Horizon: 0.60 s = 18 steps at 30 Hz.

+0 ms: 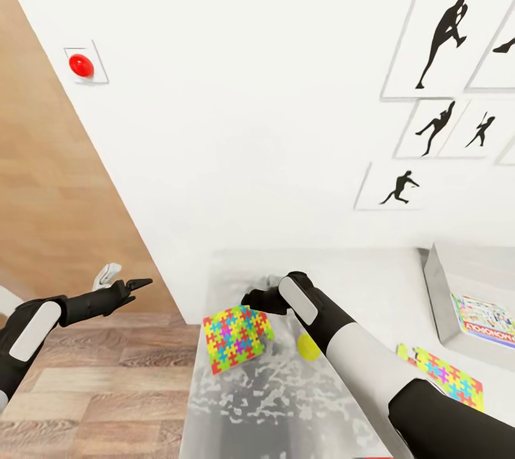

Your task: Put all the toys in the child's room - the three board games (two on the bed and one on the table), the two jigsaw puzzles on the table, and the tennis ball on the table - inside the toy box on the table in the child's room.

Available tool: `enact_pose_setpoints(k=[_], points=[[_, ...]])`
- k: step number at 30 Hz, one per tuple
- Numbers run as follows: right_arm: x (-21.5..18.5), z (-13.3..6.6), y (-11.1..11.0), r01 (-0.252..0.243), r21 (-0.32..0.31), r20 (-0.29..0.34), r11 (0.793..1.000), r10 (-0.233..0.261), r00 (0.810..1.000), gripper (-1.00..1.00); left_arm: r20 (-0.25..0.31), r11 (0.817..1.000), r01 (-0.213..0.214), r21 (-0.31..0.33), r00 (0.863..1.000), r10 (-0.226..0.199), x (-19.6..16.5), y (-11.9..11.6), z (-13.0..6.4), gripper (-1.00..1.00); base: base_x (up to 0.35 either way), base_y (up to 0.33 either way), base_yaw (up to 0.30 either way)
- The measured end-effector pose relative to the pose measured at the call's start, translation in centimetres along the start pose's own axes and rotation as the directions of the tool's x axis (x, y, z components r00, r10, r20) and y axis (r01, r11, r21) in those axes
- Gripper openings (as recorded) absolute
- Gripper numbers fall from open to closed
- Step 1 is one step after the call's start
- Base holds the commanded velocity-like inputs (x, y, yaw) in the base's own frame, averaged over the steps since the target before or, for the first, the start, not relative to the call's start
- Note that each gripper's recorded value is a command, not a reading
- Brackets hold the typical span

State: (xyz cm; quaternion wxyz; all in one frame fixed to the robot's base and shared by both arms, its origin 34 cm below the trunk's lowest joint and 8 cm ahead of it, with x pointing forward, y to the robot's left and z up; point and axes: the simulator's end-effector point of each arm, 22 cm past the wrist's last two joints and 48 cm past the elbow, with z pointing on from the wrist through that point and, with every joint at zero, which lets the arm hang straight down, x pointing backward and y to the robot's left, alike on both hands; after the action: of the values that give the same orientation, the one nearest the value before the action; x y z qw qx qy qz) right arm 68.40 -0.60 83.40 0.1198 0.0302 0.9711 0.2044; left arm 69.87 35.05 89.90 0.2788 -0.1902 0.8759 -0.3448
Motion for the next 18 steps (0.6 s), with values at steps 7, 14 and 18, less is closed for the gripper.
enact_pose_setpoints(k=[7, 14, 18], points=[[0.3, 0.5, -0.3, -0.006, 0.001, -0.010, 1.000, 0.006, 1.000, 1.00, -0.007, 1.000, 0.006, -0.004, 1.000, -0.006, 0.3, 0.5, 0.3, 1.00, 0.000, 0.000, 0.000], [0.7, 1.1, -0.5, -0.009, 0.003, -0.021, 1.000, 0.010, 1.000, 1.00, -0.014, 1.000, 0.013, -0.009, 1.000, -0.013, 0.6, 0.9, 0.6, 1.00, 0.000, 0.000, 0.000], [0.9, 1.4, -0.7, -0.013, 0.003, -0.027, 1.000, 0.013, 1.000, 1.00, -0.018, 1.000, 0.016, -0.013, 1.000, -0.016, 0.8, 1.2, 0.8, 1.00, 0.000, 0.000, 0.000]])
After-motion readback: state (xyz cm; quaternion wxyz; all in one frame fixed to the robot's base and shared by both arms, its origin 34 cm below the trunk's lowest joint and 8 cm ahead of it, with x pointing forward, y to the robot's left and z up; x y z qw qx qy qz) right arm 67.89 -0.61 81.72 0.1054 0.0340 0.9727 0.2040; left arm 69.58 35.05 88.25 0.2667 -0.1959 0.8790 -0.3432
